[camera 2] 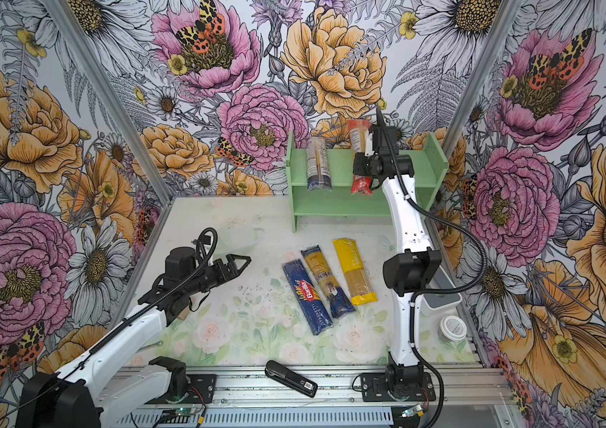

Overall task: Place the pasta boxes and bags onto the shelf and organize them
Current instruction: 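Hold the red-topped bag upright on the shelf with the right gripper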

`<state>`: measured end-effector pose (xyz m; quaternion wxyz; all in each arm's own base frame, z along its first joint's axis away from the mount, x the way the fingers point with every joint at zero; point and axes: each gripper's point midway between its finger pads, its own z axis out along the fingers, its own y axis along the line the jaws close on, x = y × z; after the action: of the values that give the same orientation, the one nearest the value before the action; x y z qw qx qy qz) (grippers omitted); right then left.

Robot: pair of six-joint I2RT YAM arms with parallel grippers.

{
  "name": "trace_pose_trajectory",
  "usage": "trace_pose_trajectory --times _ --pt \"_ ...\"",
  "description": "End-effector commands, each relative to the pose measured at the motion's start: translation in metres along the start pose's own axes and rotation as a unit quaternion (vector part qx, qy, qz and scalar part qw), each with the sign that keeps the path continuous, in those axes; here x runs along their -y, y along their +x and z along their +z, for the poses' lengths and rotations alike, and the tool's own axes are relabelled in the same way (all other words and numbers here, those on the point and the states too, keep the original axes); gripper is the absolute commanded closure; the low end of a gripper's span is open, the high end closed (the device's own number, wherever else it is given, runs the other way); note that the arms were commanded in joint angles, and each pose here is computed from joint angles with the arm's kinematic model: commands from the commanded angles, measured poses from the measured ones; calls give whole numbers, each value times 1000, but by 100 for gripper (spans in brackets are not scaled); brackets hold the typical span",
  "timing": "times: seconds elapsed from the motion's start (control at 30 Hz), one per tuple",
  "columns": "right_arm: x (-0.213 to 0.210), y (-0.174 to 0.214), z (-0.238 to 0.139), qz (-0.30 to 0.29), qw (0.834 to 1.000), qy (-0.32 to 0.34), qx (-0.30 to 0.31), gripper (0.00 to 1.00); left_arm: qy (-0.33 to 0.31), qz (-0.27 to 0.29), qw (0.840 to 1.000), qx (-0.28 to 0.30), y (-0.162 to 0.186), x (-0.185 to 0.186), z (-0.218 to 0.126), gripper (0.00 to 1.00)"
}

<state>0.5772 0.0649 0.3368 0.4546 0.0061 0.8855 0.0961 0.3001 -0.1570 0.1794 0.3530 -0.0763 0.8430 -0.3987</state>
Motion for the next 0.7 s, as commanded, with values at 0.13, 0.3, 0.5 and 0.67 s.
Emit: trace_pose_trajectory --times 0.13,0.3,0.5,0.67 --pt "4 -34 2 0 997 7 71 98 15 15 1000 0 1 7 0 1" --pt "7 -27 4 -3 998 15 60 88 17 15 1000 -2 0 8 1 1" --pt "9 -24 1 -5 998 22 56 80 18 15 1000 -1 0 8 0 1" --pt "10 -20 2 -4 998 25 51 77 18 16 1000 1 0 9 -2 1"
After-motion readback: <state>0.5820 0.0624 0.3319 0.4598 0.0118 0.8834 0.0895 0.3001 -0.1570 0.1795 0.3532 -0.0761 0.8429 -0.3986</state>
